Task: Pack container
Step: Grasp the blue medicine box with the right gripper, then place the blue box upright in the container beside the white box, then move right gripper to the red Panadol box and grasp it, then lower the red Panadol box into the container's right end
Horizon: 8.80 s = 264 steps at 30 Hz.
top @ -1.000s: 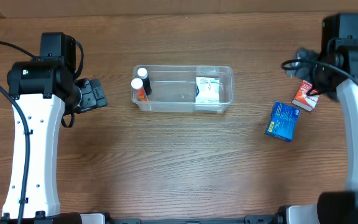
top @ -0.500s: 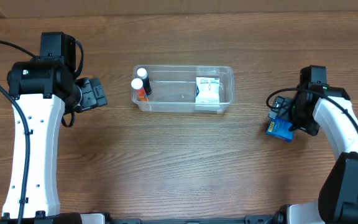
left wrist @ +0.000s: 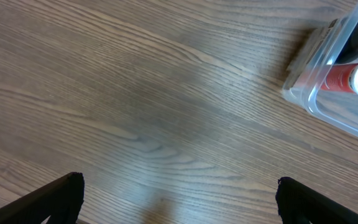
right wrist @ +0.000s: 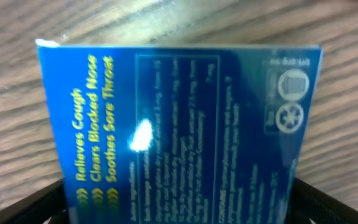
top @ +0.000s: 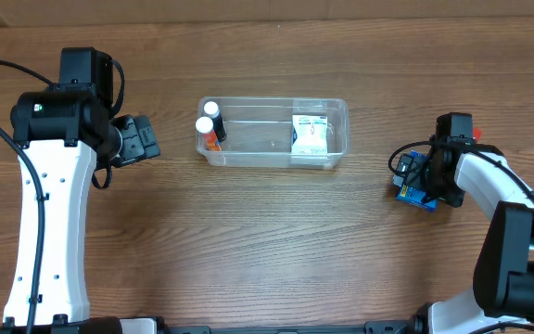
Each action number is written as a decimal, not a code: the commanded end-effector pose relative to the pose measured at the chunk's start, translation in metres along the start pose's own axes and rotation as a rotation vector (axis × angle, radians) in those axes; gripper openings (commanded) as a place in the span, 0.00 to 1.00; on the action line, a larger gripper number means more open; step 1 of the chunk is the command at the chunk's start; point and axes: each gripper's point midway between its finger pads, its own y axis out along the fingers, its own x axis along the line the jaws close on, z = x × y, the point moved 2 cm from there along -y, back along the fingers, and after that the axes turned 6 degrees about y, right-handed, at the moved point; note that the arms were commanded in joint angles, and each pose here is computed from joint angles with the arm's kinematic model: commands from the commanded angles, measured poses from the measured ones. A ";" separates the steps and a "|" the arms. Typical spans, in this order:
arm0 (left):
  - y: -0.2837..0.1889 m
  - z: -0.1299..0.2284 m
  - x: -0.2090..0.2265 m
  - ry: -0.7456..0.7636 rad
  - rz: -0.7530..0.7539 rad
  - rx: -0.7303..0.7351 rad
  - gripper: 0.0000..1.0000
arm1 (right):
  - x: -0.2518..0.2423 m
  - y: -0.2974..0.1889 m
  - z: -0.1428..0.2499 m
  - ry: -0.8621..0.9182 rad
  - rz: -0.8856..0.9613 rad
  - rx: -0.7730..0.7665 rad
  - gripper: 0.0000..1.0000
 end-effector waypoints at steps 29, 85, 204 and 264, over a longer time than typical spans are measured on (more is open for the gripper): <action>-0.004 0.002 -0.001 -0.002 0.021 -0.006 1.00 | 0.260 -0.268 0.013 -0.330 -0.575 -0.409 0.71; -0.004 0.000 -0.001 0.001 0.023 -0.014 1.00 | -0.041 -0.050 -0.125 0.312 0.063 -0.035 1.00; -0.004 -0.002 -0.001 -0.001 0.025 -0.021 1.00 | 0.221 -0.130 0.034 -0.426 -0.170 -0.079 1.00; -0.004 -0.001 -0.001 0.000 0.023 -0.018 1.00 | 0.209 -0.126 0.021 -0.399 -0.143 -0.308 0.04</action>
